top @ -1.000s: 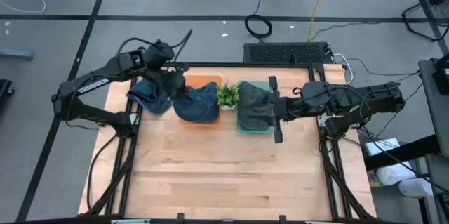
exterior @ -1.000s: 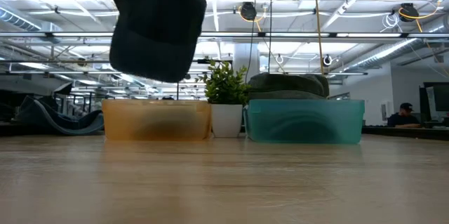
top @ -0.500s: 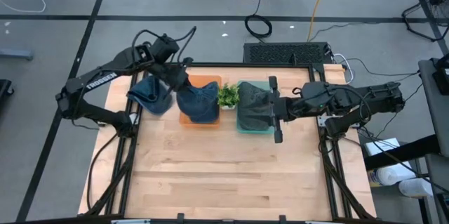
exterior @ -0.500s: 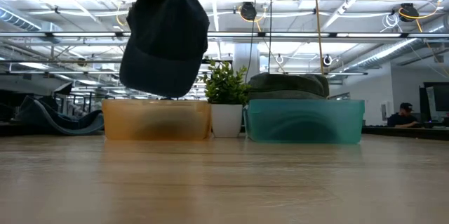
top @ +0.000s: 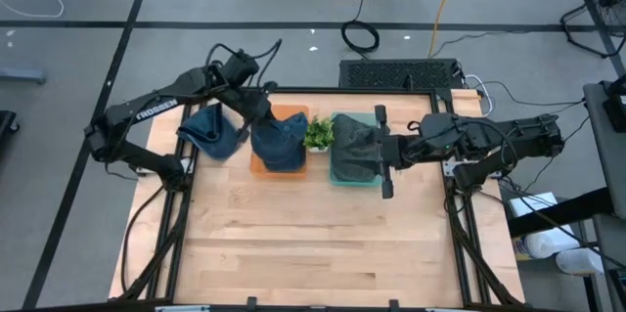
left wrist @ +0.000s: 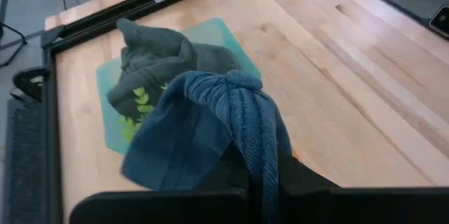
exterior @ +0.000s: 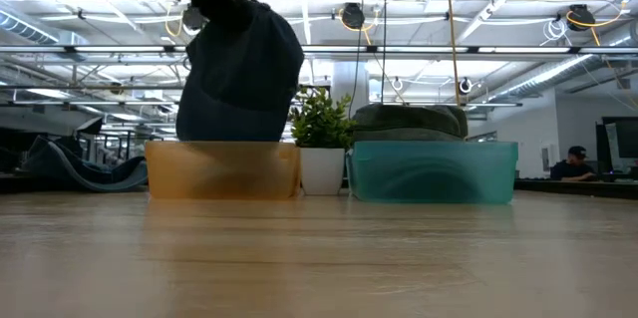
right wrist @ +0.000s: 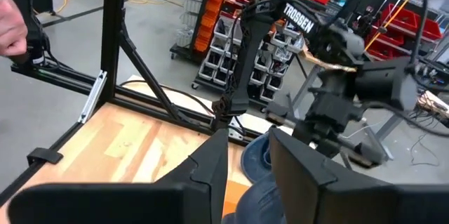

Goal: Pick & Place hat
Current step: Put the bottom blue cap into the orange bin

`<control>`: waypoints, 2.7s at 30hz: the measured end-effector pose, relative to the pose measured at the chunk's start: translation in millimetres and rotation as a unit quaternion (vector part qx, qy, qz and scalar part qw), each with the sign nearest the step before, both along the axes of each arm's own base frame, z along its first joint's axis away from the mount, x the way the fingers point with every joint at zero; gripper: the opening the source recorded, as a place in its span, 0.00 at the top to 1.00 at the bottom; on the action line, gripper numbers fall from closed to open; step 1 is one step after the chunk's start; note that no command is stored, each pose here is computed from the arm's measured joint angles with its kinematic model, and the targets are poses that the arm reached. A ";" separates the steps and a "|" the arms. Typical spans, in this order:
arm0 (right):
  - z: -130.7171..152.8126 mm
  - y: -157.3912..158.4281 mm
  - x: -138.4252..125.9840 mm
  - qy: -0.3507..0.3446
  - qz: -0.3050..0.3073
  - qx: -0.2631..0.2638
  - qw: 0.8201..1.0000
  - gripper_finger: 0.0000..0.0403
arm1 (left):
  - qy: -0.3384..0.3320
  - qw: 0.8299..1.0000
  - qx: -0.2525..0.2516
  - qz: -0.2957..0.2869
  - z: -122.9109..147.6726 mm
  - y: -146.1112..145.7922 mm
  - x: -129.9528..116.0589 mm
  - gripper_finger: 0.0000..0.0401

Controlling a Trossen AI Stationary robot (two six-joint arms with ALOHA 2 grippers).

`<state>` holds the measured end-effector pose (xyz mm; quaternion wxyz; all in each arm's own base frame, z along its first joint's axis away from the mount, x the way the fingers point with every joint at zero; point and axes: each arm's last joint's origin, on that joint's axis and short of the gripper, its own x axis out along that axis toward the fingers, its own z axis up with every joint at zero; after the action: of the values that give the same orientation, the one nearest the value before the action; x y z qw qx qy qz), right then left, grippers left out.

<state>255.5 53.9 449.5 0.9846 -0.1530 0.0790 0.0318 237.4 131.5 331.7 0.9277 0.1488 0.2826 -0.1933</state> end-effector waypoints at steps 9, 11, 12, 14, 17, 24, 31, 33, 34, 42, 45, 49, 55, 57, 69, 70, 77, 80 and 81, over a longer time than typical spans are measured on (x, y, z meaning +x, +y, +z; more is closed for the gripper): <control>0.0 -1.4 0.0 -0.001 -0.024 -0.006 1.000 0.75 | -0.029 0.998 -0.047 -0.020 -29.1 -0.5 -0.1 0.99; 0.1 -1.9 0.1 -0.001 -0.030 -0.007 1.000 0.75 | -0.035 0.997 -0.057 -0.029 -30.7 -0.9 -0.2 0.99; 0.1 -2.3 0.1 -0.001 -0.036 -0.008 0.999 0.75 | -0.040 0.996 -0.069 -0.038 -30.3 -1.6 -0.3 0.99; 0.0 -2.5 0.1 -0.001 -0.040 -0.009 0.999 0.75 | -0.057 0.993 -0.086 -0.055 -26.0 -3.8 -1.9 0.99; 0.0 -3.0 0.2 -0.001 -0.041 -0.009 0.999 0.75 | -0.069 0.993 -0.074 -0.068 -21.0 -8.1 -4.8 0.99; 5.5 -3.3 1.2 -0.030 -0.041 0.000 0.999 0.75 | -0.035 0.998 -0.034 -0.036 -40.5 5.1 -14.0 0.99; 10.1 -3.2 1.6 -0.053 -0.041 0.007 0.998 0.75 | -0.026 0.999 -0.024 0.025 -81.0 24.9 -30.2 0.99; 9.8 -3.2 1.6 -0.052 -0.041 0.007 0.998 0.75 | -0.038 0.998 -0.013 0.042 -87.2 28.8 -31.1 0.99; 9.9 -3.3 1.5 -0.052 -0.041 0.007 0.998 0.75 | -0.046 0.998 -0.005 0.051 -88.8 30.7 -30.7 0.99; 9.8 -3.2 1.6 -0.052 -0.041 0.007 0.998 0.75 | -0.034 0.982 0.050 0.181 -102.0 48.0 -38.6 0.99; 9.8 -3.2 1.6 -0.052 -0.041 0.007 0.998 0.75 | -0.026 0.980 0.041 0.193 -108.1 49.4 -43.3 0.99; 9.8 -3.3 1.6 -0.052 -0.043 0.007 0.998 0.75 | -0.007 0.979 0.017 0.204 -119.4 46.9 -48.3 0.99; 9.8 -4.1 1.5 -0.052 -0.055 0.005 0.997 0.75 | 0.028 0.973 0.003 0.229 -135.7 39.3 -51.5 0.99; 9.8 -4.1 1.5 -0.052 -0.055 0.005 0.997 0.75 | 0.032 0.972 0.004 0.232 -138.4 37.7 -51.3 0.99; 1.8 -1.5 12.6 -0.036 -0.053 0.003 0.998 0.75 | 0.053 0.970 0.015 0.239 -161.3 35.4 -35.5 0.99; 0.8 -1.2 13.5 -0.034 -0.053 0.002 0.998 0.75 | 0.059 0.969 0.011 0.240 -163.5 35.1 -35.0 0.99; -0.8 -0.2 15.9 -0.031 -0.052 0.002 0.998 0.75 | 0.059 0.957 -0.040 0.281 -162.3 34.6 -34.0 0.87; -0.6 -0.2 15.7 -0.032 -0.052 0.002 0.998 0.75 | 0.053 0.957 -0.042 0.283 -158.8 33.6 -34.4 0.76; -0.6 -0.1 15.7 -0.032 -0.051 0.002 0.998 0.75 | 0.050 0.957 -0.041 0.282 -157.3 32.8 -34.4 0.72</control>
<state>271.2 53.7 448.9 0.9872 -0.1477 0.0555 -0.0236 203.0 164.3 174.4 0.9345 0.0154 0.3511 0.0573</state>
